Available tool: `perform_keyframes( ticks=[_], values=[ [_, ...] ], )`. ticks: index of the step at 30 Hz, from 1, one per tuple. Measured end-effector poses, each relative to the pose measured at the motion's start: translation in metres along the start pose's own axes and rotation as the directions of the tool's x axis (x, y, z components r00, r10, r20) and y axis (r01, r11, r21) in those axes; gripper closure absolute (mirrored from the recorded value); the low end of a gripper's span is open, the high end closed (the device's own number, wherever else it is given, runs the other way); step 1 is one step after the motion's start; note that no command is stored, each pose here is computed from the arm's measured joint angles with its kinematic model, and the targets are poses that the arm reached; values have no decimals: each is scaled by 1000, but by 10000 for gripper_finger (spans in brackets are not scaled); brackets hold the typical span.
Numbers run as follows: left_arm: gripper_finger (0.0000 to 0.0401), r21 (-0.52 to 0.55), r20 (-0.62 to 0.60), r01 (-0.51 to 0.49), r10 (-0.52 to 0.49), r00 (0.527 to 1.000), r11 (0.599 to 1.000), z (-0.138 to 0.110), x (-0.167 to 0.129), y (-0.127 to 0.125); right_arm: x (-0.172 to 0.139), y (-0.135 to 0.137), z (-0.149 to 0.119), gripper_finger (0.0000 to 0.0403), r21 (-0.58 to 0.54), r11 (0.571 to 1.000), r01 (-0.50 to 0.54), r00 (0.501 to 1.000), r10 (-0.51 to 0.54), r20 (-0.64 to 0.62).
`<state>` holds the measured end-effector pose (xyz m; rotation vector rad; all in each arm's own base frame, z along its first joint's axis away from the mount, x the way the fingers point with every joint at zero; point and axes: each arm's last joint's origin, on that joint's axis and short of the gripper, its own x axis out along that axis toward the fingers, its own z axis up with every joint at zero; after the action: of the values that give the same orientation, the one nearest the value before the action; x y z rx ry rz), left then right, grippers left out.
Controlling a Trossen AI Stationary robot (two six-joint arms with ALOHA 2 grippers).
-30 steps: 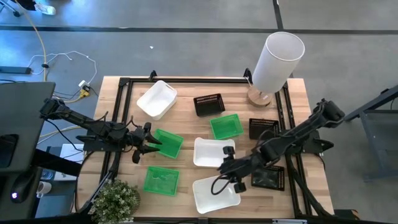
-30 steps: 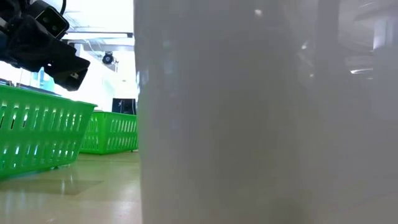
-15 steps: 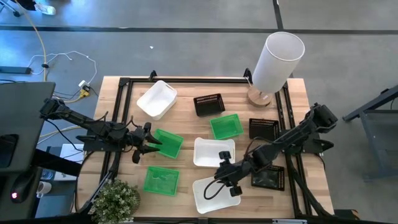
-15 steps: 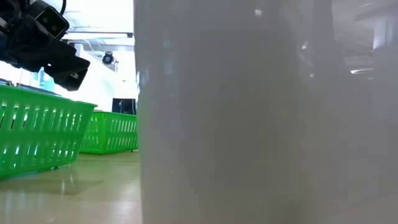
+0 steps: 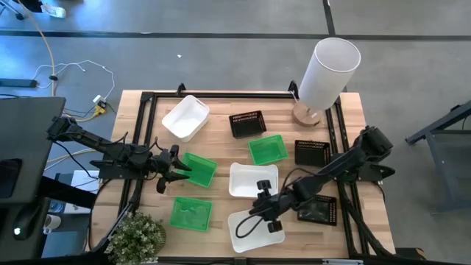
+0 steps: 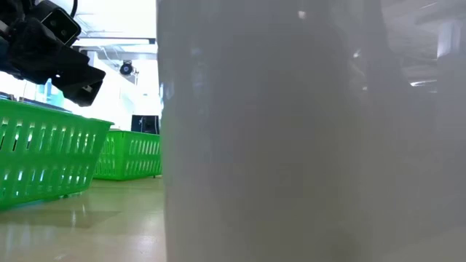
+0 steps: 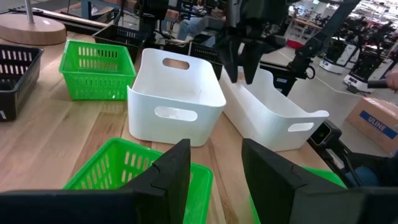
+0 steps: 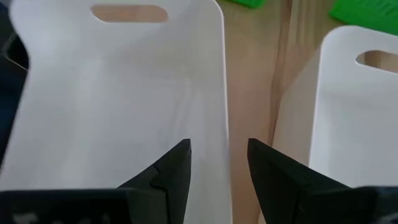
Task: Stack baskets by color
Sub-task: Stack the bottom white bin on the middle white bin
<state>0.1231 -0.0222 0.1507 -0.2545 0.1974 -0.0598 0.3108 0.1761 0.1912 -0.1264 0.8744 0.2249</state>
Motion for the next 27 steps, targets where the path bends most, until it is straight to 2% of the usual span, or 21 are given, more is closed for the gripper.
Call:
perform_keyframes(
  ticks=[11,15,21,27],
  values=[
    [268,0,-2,-1,1,1000,1000,0,0,0,20,-1,-9,259,51,999,12,998,-9,-62],
    [268,1,-8,-2,2,1000,1000,-1,0,0,20,-1,-9,298,69,998,12,998,-8,-62],
    [268,12,-7,-3,3,1000,1000,-1,0,0,20,-4,-9,392,79,997,-15,997,21,-74],
    [268,18,-8,-3,3,1000,1000,-1,0,0,20,-8,-8,396,113,993,-23,997,31,-74]
  ],
)
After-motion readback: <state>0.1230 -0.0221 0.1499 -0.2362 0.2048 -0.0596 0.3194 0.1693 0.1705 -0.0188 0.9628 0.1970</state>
